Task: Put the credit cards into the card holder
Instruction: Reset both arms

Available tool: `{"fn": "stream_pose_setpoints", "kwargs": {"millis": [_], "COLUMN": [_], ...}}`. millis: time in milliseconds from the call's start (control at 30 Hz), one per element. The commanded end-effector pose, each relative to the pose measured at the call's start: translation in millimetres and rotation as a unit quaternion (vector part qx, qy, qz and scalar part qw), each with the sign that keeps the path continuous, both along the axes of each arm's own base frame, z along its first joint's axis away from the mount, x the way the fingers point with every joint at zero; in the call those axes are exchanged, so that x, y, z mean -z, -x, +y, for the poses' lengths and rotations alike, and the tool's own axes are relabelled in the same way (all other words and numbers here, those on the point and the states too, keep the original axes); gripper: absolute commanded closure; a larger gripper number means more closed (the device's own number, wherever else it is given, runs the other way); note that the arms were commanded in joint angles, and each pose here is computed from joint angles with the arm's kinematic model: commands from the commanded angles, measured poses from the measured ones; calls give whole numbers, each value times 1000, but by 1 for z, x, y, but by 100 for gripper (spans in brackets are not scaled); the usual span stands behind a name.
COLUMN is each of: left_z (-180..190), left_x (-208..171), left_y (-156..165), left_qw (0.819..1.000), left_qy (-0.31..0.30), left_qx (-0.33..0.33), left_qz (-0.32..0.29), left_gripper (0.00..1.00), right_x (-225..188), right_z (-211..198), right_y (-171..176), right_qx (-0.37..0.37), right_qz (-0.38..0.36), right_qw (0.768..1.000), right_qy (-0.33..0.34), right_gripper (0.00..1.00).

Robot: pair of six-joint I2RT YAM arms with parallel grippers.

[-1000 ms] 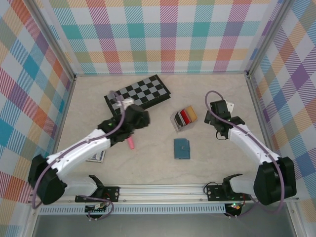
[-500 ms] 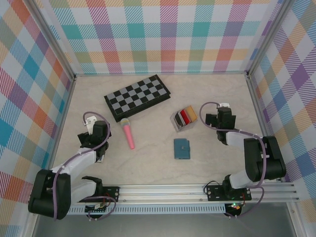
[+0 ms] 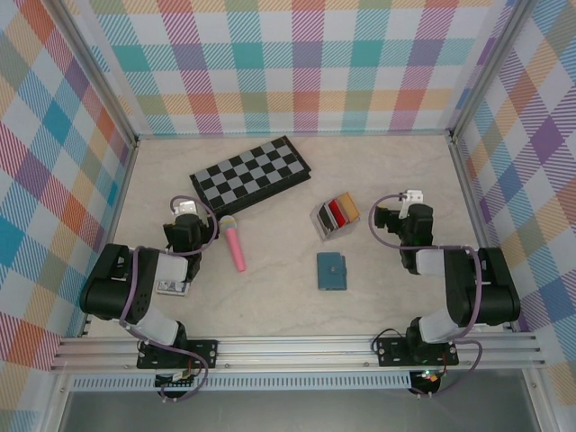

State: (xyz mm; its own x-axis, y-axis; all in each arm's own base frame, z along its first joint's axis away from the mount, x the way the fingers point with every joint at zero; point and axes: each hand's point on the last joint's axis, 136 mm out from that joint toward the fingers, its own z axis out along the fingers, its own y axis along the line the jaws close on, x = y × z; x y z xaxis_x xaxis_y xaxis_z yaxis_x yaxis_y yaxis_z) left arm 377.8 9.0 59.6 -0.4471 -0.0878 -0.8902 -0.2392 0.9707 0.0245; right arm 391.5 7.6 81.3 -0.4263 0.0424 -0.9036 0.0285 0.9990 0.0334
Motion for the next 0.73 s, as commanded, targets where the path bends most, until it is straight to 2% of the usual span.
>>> {"fn": "stream_pose_setpoints", "kwargs": {"millis": [0, 700], "left_z": [2, 1], "left_x": [-23, -23], "left_y": [-14, -14], "left_qw": [999, 999], "left_qy": [12, 9], "left_qx": [9, 11], "left_qz": [-45, -49], "left_gripper": [0, 0], "right_x": [-9, -10], "right_z": [2, 2], "right_y": [-4, -5], "right_qx": [-7, -6], "right_qz": [-31, -30], "right_qw": [999, 999], "right_qy": [-13, -14], "right_gripper": [0, 0]}}
